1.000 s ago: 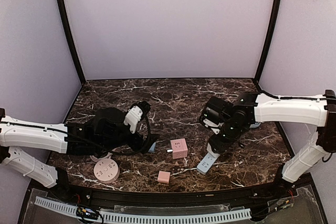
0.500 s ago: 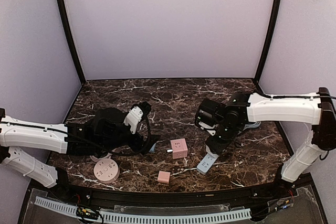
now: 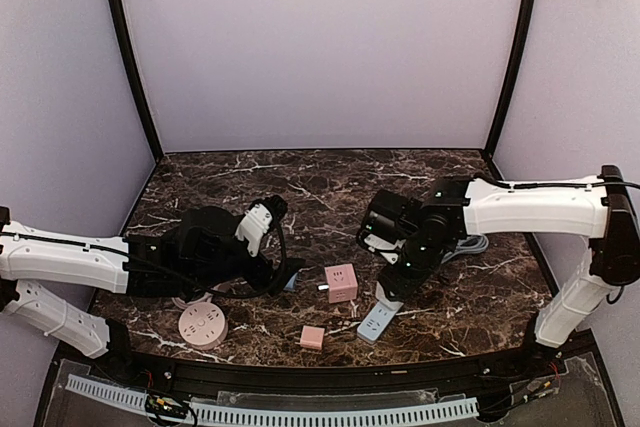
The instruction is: Insert the plug
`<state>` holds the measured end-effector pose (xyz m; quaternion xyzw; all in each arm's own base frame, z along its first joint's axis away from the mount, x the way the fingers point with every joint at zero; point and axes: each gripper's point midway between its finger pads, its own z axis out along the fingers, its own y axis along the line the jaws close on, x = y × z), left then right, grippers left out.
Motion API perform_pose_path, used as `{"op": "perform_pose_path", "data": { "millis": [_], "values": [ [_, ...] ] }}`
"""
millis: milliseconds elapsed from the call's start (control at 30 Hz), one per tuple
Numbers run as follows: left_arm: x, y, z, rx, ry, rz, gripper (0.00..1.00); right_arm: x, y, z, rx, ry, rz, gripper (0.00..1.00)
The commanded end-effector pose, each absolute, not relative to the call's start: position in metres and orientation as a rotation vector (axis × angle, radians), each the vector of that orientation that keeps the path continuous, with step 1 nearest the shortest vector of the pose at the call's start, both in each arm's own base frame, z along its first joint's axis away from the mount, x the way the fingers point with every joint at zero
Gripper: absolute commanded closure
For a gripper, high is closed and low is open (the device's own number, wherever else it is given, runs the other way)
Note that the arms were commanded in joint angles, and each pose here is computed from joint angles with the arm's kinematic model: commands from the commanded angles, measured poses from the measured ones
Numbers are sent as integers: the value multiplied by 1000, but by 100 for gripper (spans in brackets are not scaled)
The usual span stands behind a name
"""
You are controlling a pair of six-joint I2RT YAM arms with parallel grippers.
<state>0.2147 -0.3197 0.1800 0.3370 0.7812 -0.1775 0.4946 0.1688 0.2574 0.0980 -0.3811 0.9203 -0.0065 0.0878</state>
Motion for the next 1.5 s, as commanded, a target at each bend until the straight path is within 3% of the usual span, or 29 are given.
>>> {"op": "perform_pose_path", "data": {
  "millis": [0,700,1467],
  "values": [
    [213,-316,184,816,1876,-442,0,144,299,97,-1191,2739,270,100],
    [213,-320,182,827,1876,-446,0,163,260,65,-1251,2706,-105,100],
    [210,-321,182,828,1880,-477,0,144,248,19,-1161,2869,-66,100]
  ]
}}
